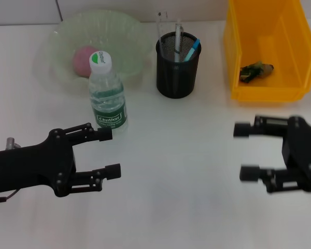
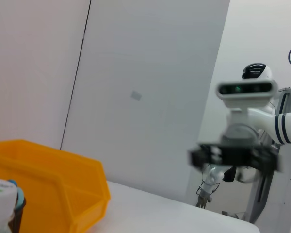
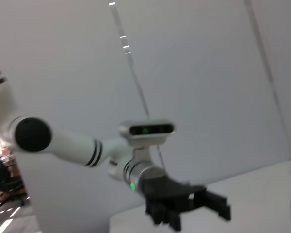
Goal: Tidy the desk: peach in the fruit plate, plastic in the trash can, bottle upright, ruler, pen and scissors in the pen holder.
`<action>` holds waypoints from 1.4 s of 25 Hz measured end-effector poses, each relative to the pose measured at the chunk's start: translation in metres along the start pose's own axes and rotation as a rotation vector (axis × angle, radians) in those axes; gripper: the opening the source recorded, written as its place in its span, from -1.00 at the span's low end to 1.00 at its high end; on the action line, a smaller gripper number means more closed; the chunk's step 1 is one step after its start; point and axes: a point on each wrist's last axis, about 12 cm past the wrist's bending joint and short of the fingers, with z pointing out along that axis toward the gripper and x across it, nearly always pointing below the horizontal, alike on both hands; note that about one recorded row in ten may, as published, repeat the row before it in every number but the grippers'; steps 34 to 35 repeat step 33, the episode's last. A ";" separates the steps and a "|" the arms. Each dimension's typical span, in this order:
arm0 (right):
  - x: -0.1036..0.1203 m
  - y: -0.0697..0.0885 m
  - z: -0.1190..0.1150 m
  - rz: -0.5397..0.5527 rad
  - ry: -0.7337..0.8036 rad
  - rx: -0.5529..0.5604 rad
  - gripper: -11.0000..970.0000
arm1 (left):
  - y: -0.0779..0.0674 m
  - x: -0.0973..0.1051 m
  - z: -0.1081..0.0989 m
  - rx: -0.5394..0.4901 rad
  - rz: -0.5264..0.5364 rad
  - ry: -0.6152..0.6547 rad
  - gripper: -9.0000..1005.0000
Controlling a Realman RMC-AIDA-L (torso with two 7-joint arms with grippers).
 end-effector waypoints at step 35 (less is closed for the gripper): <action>0.026 0.015 -0.005 0.041 -0.003 -0.025 0.62 | -0.009 0.001 -0.011 0.031 -0.009 -0.003 0.62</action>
